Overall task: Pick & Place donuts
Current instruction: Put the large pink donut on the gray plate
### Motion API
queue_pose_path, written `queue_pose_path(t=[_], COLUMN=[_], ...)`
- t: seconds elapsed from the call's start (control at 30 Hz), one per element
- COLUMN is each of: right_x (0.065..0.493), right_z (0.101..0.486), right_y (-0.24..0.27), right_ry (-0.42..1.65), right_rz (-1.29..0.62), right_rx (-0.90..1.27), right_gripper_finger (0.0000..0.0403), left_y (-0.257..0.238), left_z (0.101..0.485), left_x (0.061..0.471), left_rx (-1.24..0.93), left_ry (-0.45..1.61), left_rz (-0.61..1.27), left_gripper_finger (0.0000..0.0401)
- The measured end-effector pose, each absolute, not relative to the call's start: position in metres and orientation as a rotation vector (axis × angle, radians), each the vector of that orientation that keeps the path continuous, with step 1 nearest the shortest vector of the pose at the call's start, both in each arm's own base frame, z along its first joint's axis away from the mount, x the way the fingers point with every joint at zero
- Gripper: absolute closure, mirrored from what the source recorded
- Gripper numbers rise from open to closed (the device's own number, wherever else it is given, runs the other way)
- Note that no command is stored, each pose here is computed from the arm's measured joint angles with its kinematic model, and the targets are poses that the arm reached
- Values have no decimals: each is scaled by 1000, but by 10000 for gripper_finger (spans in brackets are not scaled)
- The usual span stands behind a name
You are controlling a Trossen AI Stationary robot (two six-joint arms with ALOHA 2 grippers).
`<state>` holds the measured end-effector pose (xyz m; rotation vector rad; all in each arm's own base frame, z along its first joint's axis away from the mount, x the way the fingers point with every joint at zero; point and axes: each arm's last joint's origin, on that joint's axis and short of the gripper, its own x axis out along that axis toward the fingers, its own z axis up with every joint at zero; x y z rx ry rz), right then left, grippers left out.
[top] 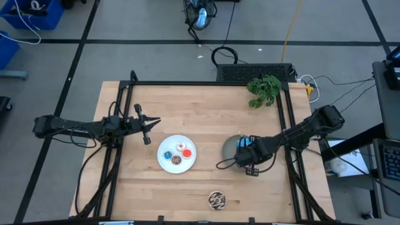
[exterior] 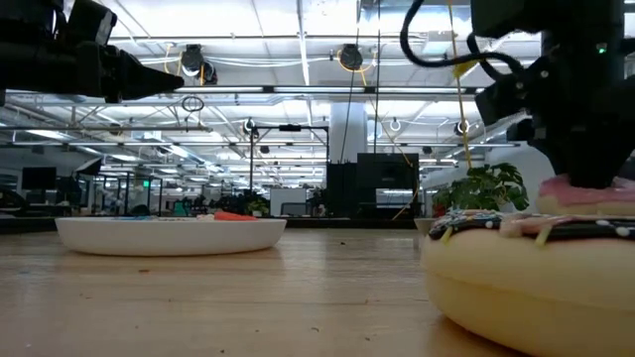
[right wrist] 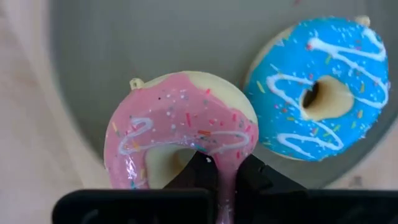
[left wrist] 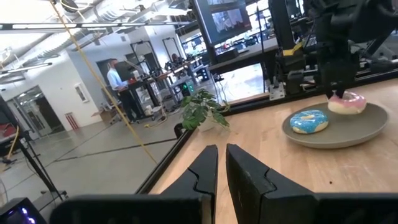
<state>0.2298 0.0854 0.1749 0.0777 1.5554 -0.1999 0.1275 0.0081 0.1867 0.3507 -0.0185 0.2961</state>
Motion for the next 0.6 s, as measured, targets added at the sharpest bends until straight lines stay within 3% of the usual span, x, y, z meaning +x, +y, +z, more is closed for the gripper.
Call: queue_pose_path(t=[0.3,0.6], right_x=[225,226], right_z=[162,162], right_y=[79,79], right_ry=[1594,1572], right_rz=[-168,-199], right_rx=[118,153], right_gripper_finger=[375,256], left_y=[8,8], left_z=[187,187], left_x=[127,127], left_rx=[351,351], left_ry=[-18,-18], left_rz=[298,299], left_gripper_finger=[361,361])
